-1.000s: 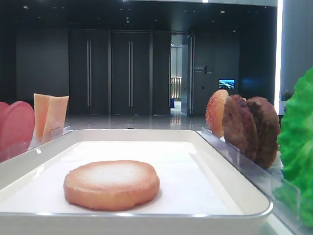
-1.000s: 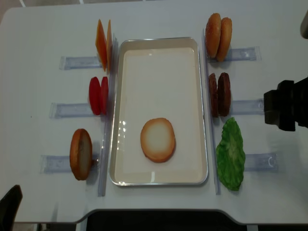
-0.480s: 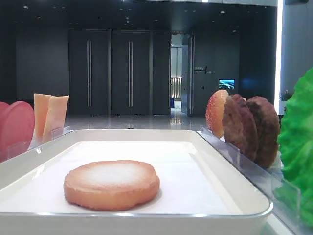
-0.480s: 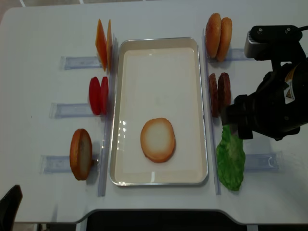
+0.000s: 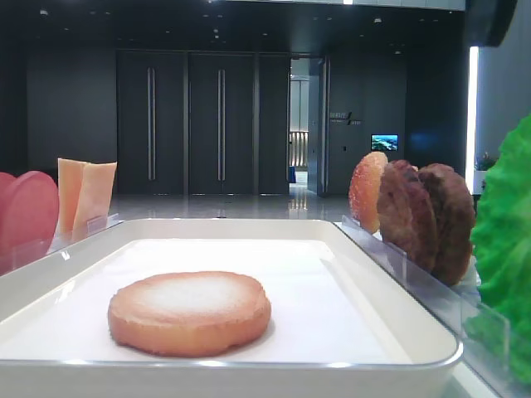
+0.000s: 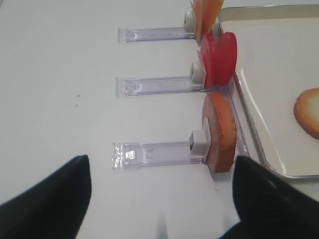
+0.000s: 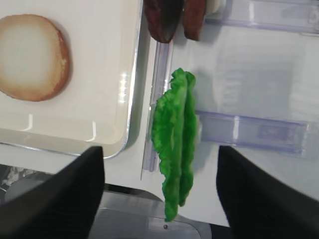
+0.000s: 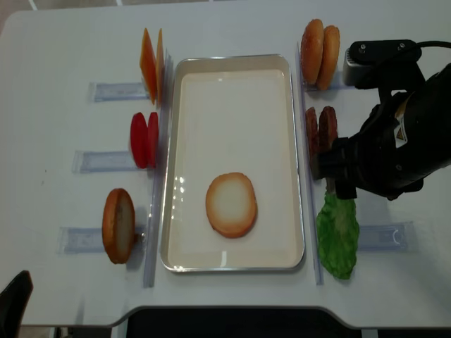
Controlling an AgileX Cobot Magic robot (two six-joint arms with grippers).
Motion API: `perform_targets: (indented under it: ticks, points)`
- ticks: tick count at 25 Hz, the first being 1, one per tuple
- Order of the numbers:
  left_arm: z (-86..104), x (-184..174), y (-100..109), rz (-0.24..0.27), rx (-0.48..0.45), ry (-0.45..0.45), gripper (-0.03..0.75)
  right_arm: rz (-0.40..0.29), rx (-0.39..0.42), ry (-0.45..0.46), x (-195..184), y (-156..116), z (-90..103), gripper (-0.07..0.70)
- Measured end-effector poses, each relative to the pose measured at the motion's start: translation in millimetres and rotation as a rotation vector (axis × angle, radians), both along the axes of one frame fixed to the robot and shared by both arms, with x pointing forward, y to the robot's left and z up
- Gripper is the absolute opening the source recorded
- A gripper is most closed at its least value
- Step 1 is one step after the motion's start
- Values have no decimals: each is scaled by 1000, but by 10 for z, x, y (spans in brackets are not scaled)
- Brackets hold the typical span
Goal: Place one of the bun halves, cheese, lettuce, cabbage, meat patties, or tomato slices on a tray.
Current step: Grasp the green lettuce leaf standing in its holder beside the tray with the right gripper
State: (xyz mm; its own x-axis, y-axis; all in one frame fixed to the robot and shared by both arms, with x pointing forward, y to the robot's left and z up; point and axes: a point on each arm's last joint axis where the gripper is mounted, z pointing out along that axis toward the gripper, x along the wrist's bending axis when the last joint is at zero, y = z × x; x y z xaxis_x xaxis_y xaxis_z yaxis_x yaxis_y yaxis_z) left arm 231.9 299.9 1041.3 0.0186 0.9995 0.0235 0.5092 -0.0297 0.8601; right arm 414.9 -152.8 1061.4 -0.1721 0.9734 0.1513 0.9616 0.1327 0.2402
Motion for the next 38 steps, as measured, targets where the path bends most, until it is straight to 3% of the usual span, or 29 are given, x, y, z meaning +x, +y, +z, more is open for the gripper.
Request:
perform_targets:
  ticks: [25, 33, 38]
  points:
    - [0, 0, 0, 0, 0, 0, 692, 28, -117, 119, 63, 40, -377, 458]
    - [0, 0, 0, 0, 0, 0, 692, 24, -109, 110, 72, 48, -383, 458]
    - [0, 0, 0, 0, 0, 0, 692, 13, -107, 111, 73, 49, -386, 384]
